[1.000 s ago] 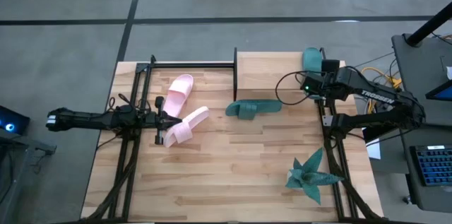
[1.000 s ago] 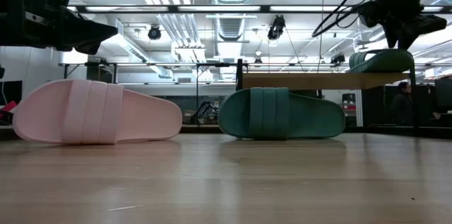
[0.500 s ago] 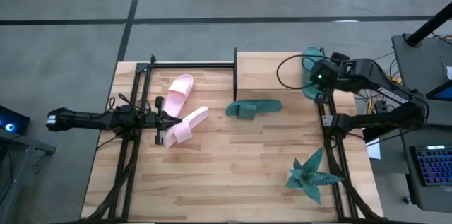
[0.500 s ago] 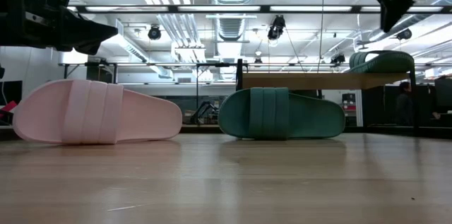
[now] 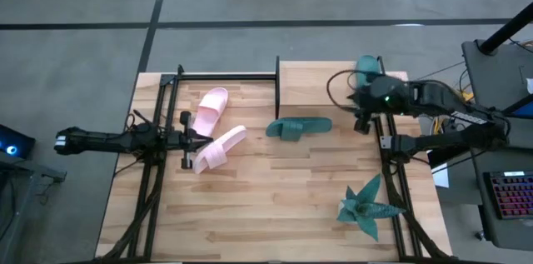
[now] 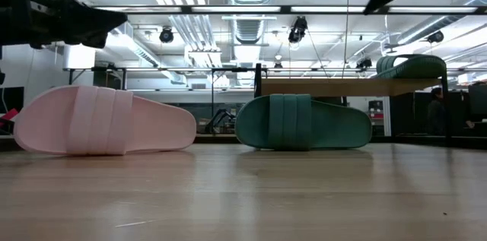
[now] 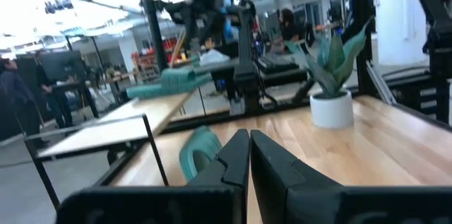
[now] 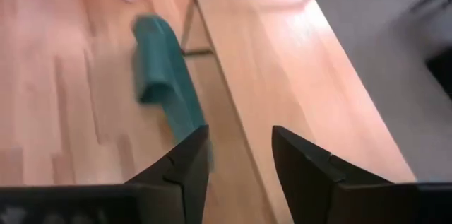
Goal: Pick and place slides into the shelf
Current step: Put the green slide on the shelf
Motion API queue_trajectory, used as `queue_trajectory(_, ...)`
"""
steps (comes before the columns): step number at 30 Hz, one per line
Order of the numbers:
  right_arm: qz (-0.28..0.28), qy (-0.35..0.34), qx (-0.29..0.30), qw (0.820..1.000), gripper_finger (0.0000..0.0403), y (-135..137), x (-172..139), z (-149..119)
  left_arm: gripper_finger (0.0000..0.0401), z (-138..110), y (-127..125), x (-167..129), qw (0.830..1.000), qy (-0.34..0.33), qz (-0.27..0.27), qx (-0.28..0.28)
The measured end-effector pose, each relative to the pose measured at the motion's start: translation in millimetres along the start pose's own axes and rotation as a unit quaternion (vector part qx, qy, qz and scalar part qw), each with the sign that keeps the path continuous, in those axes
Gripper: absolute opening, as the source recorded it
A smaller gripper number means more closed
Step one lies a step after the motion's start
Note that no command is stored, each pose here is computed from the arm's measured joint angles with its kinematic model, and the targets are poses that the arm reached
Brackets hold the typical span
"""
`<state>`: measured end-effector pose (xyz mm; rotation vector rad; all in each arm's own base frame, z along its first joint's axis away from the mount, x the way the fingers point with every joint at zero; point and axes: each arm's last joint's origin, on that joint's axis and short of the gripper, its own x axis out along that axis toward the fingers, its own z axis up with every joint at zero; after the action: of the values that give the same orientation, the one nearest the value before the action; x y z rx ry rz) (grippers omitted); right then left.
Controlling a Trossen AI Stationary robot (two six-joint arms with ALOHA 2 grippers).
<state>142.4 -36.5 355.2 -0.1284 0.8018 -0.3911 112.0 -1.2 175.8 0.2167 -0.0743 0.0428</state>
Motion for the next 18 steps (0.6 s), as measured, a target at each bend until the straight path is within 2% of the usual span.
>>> queue_trajectory(4, 0.004, -0.04, 0.001, 0.999, 0.0136, 15, 21, -2, 0.0, -1, 0, 1, 1.0, 0.006, -0.001, -0.002)
queue_trajectory(6, -0.02, -0.043, -0.001, 0.999, 0.0133, 20, 31, -6, 0.0, -1, 0, 3, 1.0, 0.004, -0.001, -0.007)
queue_trajectory(10, -0.079, -0.056, -0.006, 0.995, 0.0128, 25, 48, -13, 0.0, 7, 1, 8, 0.998, -0.042, 0.007, -0.054)
queue_trajectory(12, -0.086, -0.073, 0.001, 0.994, 0.0126, 26, 53, -13, 0.0001, 10, 1, 11, 0.997, -0.056, 0.009, -0.058)
queue_trajectory(15, -0.091, -0.098, 0.012, 0.991, 0.0123, 27, 56, -12, 0.002, 8, 0, 20, 0.997, -0.03, 0.005, -0.07)
queue_trajectory(18, -0.093, -0.112, 0.014, 0.989, 0.0123, 27, 56, -9, 0.0061, 13, 1, 34, 0.997, -0.007, 0.003, -0.081)
